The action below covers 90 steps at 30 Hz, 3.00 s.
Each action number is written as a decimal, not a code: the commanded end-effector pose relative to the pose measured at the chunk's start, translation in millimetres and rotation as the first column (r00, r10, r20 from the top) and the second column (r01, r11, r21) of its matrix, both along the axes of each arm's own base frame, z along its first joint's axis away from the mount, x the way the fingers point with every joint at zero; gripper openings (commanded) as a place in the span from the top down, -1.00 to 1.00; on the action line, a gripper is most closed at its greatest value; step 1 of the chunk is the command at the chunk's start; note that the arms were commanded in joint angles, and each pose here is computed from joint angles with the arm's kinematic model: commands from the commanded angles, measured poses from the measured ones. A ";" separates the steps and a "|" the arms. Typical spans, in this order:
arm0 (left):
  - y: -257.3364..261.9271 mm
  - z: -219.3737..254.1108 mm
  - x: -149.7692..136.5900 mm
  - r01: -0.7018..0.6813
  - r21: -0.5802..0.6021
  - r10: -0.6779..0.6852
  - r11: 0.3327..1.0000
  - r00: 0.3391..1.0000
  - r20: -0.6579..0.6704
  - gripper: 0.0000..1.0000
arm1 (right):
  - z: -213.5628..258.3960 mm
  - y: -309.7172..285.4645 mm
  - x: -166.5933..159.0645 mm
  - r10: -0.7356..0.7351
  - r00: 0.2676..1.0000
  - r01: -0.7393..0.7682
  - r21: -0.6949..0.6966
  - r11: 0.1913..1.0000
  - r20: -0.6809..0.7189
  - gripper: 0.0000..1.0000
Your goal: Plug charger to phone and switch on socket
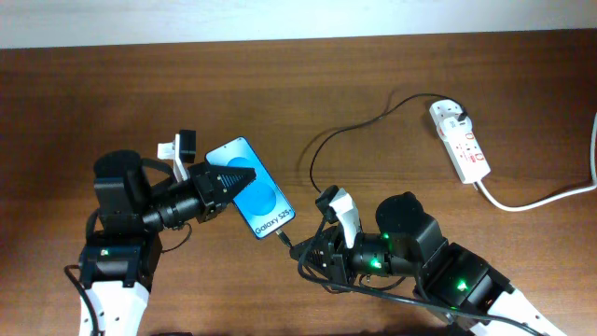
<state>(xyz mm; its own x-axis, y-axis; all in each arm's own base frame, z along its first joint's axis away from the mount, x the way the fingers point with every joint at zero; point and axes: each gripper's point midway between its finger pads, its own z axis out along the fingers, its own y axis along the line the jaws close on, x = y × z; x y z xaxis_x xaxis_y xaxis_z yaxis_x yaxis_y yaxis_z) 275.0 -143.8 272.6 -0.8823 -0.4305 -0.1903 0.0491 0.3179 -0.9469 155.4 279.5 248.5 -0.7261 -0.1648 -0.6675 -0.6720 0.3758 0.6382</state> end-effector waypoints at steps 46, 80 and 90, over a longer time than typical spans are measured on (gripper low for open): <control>-0.4 8.7 -0.4 0.019 0.018 -0.021 1.000 0.997 0.068 1.00 | -0.1 0.5 3.8 0.006 0.999 -0.005 -0.015 1.000 0.037 0.92; -1.1 9.3 -1.4 0.026 0.014 -0.027 1.000 0.997 0.068 1.00 | 3.4 0.3 8.5 -0.022 0.999 0.022 -0.003 1.000 0.039 0.92; -1.1 9.3 -1.4 0.026 0.014 -0.027 1.000 0.997 0.068 1.00 | 10.4 -2.2 5.7 -0.022 0.998 0.022 0.013 1.000 0.056 0.92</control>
<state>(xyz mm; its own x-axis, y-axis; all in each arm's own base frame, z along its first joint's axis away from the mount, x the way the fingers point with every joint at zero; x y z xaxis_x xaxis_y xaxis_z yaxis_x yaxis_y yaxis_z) 275.2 -143.7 272.5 -0.8796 -0.4219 -0.2198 0.0758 0.3319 -0.9403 158.7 278.8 248.8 -0.7050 -0.1641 -0.6900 -0.6898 0.3849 0.6133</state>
